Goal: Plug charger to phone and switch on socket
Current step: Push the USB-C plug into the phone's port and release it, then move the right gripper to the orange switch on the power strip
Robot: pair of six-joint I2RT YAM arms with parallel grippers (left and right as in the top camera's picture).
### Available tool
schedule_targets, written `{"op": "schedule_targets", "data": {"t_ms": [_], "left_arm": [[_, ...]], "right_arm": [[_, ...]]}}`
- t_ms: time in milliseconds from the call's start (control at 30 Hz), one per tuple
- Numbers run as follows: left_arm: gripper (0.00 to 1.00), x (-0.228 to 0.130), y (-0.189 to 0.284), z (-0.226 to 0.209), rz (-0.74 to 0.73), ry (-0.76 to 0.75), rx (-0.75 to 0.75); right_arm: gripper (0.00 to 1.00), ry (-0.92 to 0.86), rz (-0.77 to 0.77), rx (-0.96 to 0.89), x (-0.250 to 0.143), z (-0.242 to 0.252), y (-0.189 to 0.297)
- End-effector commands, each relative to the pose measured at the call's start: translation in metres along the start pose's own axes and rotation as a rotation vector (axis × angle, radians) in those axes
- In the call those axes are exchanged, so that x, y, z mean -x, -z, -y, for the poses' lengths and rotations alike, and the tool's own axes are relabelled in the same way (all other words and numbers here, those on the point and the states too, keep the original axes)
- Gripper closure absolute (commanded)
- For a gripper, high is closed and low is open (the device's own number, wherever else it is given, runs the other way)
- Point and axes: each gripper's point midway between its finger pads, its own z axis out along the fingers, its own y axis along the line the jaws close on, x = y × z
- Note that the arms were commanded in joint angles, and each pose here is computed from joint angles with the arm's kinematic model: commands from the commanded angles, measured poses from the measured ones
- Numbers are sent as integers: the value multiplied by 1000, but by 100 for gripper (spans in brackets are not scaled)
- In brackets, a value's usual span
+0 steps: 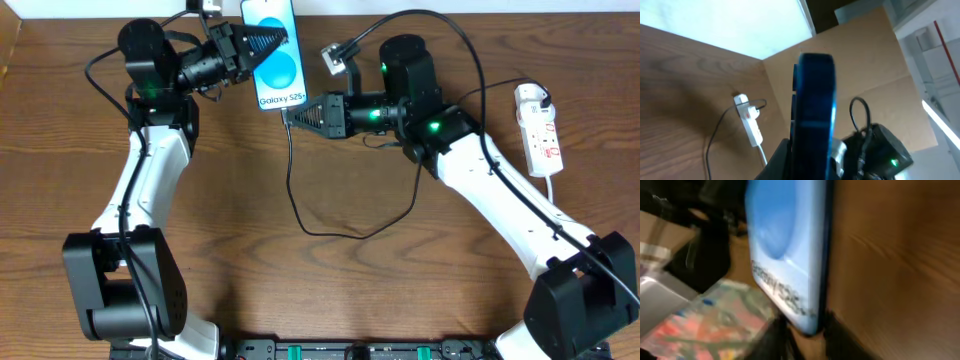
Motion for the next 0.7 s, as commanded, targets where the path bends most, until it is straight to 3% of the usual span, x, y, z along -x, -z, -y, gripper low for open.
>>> {"op": "schedule_targets", "data": {"t_ms": [0, 100, 167, 200, 233, 300, 333, 367, 667], "left_arm": [[93, -7, 4, 11, -58, -39, -30], [93, -23, 6, -15, -98, -37, 19], [93, -36, 10, -57, -79, 76, 167], [93, -42, 15, -76, -68, 108, 250], [93, -52, 20, -95, -66, 148, 345], [93, -61, 14, -96, -93, 158, 352], [93, -66, 9, -94, -108, 156, 346], [93, -70, 4, -92, -122, 153, 342], [93, -89, -21, -98, -153, 135, 413]], "right_arm": [[64, 67, -5, -82, -3, 12, 6], [59, 97, -31, -125, -8, 29, 17], [58, 67, -9, -188, -1, 50, 34], [59, 27, 8, -266, 2, 69, 46], [62, -68, 37, -479, 0, 115, 76], [70, -126, 33, -707, -10, 156, 115], [95, -144, 20, -755, -16, 164, 130], [98, -159, 21, -773, -17, 167, 141], [99, -421, 294, -1006, -11, 226, 316]]}}
